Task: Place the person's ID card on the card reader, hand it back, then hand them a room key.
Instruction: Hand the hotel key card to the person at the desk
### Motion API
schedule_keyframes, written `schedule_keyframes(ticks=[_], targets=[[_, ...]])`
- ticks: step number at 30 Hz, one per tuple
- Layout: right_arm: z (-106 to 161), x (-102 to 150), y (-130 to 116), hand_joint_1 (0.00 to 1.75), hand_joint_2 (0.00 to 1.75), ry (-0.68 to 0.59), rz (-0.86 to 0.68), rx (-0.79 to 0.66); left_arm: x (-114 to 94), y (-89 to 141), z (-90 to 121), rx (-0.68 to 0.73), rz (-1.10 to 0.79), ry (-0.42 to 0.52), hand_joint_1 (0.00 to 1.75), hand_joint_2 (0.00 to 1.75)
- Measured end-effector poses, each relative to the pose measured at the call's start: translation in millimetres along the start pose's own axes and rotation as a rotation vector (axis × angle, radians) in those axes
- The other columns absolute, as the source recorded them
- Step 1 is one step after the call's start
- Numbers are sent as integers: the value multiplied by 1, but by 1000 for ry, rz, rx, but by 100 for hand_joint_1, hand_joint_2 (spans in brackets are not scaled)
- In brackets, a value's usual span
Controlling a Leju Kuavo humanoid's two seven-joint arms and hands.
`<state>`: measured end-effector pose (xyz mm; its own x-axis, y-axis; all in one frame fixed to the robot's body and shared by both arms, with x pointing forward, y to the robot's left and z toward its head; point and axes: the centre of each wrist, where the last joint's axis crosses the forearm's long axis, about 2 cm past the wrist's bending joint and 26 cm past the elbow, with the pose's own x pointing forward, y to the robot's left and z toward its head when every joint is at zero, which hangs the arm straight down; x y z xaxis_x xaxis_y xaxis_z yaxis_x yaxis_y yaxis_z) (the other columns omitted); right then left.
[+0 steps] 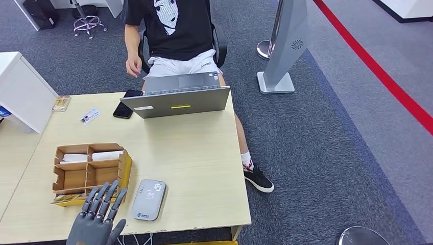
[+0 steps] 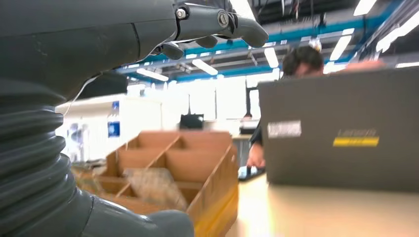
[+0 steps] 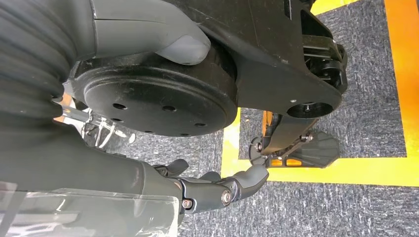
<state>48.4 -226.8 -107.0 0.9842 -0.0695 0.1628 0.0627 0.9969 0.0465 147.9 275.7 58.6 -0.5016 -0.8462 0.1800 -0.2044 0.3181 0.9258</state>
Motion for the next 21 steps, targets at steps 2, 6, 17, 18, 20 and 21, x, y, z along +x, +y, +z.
schedule_keyframes(ticks=[2,6,17,18,20,21], targets=[[0,0,0,0,175,-1,6,1,-10,-8,2,-29,-16,4,0,175],[0,1,0,0,175,-2,15,3,-34,-18,1,-63,-68,25,0,175],[0,1,0,0,175,-4,21,10,-59,-25,-11,-81,-149,80,0,175],[0,1,0,0,175,-5,19,11,-60,-24,-12,-79,-152,83,0,175],[0,1,0,0,175,-6,16,14,-61,-23,-14,-74,-154,90,0,175],[0,1,0,0,175,-6,15,15,-62,-23,-15,-72,-155,92,0,175]])
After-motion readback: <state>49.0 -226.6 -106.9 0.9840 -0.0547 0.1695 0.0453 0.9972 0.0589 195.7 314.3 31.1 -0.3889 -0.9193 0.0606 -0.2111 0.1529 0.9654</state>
